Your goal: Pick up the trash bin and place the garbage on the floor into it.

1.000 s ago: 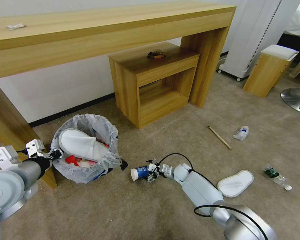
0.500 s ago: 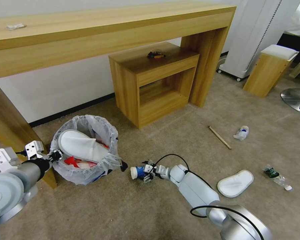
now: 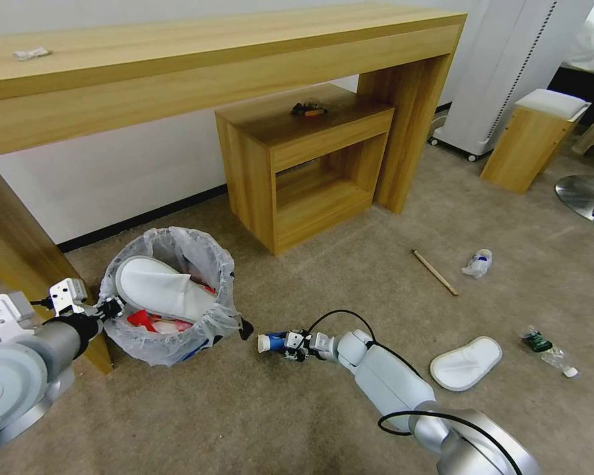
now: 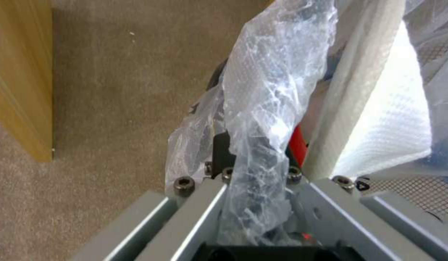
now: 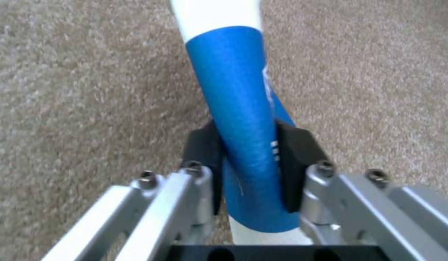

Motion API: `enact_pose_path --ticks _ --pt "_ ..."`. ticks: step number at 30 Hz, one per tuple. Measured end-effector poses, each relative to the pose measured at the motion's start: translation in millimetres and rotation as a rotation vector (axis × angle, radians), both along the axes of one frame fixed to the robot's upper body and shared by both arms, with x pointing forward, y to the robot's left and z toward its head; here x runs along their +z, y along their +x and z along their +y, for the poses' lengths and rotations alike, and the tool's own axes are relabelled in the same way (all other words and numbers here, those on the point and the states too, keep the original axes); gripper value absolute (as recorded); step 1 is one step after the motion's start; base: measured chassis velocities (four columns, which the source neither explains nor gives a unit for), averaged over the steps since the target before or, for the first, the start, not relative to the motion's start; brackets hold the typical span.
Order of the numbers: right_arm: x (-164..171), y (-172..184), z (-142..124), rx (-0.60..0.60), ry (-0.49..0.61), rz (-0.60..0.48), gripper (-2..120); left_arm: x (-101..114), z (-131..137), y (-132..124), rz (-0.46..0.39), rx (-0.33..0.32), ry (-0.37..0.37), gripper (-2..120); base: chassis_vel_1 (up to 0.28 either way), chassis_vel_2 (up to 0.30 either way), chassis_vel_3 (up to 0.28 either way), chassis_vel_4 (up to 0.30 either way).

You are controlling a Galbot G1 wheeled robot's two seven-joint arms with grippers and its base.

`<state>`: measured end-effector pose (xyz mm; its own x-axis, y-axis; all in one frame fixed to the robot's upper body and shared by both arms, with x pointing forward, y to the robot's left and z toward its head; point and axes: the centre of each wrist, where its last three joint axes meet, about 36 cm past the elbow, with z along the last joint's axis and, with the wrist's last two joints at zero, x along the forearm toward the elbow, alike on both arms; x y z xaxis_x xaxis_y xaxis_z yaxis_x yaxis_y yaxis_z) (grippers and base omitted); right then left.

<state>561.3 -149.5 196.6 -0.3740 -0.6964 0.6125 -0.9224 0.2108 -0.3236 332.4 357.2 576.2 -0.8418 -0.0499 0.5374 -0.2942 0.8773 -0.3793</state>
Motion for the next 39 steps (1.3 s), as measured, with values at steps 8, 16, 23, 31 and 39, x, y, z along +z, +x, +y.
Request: enact_pose_path --ticks 8,16,23,31,39 --pt "1 2 -15 -0.013 -0.010 -0.002 0 0 -1 1 -0.002 -0.004 -0.003 0 0.000 0.000 0.000 0.000" --pt "20 12 -39 -0.026 0.038 -0.041 0 -3 -3 2 0.003 -0.016 0.005 0 0.000 0.000 0.000 0.000" --pt "60 27 -53 -0.035 0.198 -0.117 0 -9 -6 4 0.017 -0.025 0.015 0 0.000 0.000 0.000 0.000" --pt "165 45 -65 -0.005 0.478 -0.286 0 -17 -17 4 0.040 -0.059 0.022 0 0.000 0.000 0.000 0.000" --pt "259 35 -50 0.077 0.857 -0.341 0 -20 -26 3 0.057 -0.099 0.021 0 0.000 0.000 0.000 0.000"
